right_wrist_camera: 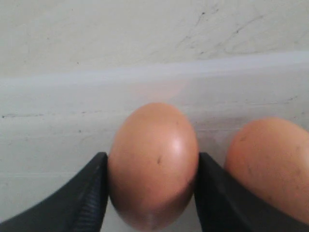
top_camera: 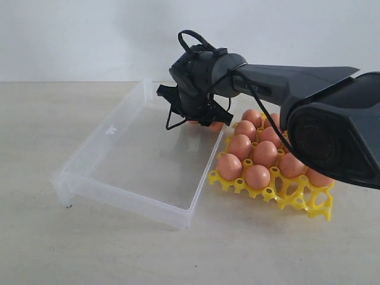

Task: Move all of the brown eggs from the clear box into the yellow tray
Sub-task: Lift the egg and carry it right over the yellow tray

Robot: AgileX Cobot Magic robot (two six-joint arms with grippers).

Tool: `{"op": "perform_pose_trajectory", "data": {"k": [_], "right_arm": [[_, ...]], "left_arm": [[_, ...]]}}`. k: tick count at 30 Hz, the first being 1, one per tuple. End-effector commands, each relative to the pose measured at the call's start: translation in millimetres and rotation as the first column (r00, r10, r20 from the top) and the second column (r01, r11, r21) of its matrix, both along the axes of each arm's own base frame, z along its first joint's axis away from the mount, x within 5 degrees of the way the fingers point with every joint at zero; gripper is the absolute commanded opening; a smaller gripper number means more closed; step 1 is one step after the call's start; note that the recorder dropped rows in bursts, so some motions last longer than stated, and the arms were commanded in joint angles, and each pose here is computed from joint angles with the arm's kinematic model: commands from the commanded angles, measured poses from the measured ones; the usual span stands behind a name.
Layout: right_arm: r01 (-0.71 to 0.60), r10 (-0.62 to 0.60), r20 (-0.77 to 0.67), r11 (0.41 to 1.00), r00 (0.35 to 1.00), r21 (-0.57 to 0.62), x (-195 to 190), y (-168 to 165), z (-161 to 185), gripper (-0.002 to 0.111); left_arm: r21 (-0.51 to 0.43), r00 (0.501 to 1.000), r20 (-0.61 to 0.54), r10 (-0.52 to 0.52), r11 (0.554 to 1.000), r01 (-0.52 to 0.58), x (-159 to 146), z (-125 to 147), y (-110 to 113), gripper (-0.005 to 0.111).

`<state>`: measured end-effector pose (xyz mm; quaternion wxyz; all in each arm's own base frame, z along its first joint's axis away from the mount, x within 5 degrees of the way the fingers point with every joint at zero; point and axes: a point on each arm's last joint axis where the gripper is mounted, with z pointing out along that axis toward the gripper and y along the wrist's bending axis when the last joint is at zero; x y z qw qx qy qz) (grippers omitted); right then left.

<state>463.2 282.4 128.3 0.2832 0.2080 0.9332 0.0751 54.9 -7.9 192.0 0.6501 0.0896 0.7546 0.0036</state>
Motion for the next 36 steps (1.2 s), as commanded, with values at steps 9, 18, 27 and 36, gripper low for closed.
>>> {"op": "perform_pose_trajectory", "data": {"k": [9,18,27,36], "right_arm": [[-0.114,0.115,-0.043,0.993,0.992,0.030,-11,17,3,0.000],[-0.472,0.533,0.108,0.813,0.839,-0.341,-57,77,52,0.000],[-0.574,0.682,0.135,0.691,0.719,-0.439,-98,104,98,0.000],[-0.707,0.877,0.364,0.471,0.312,-0.527,-171,25,169,0.000]], "left_arm": [[-0.014,1.000,0.010,-0.002,1.000,0.002,0,0,0,-0.004],[-0.014,1.000,0.010,-0.002,1.000,0.002,0,0,0,-0.004],[-0.014,1.000,0.010,-0.002,1.000,0.002,0,0,0,-0.004],[-0.014,1.000,0.010,-0.002,1.000,0.002,0,0,0,-0.004]]}}
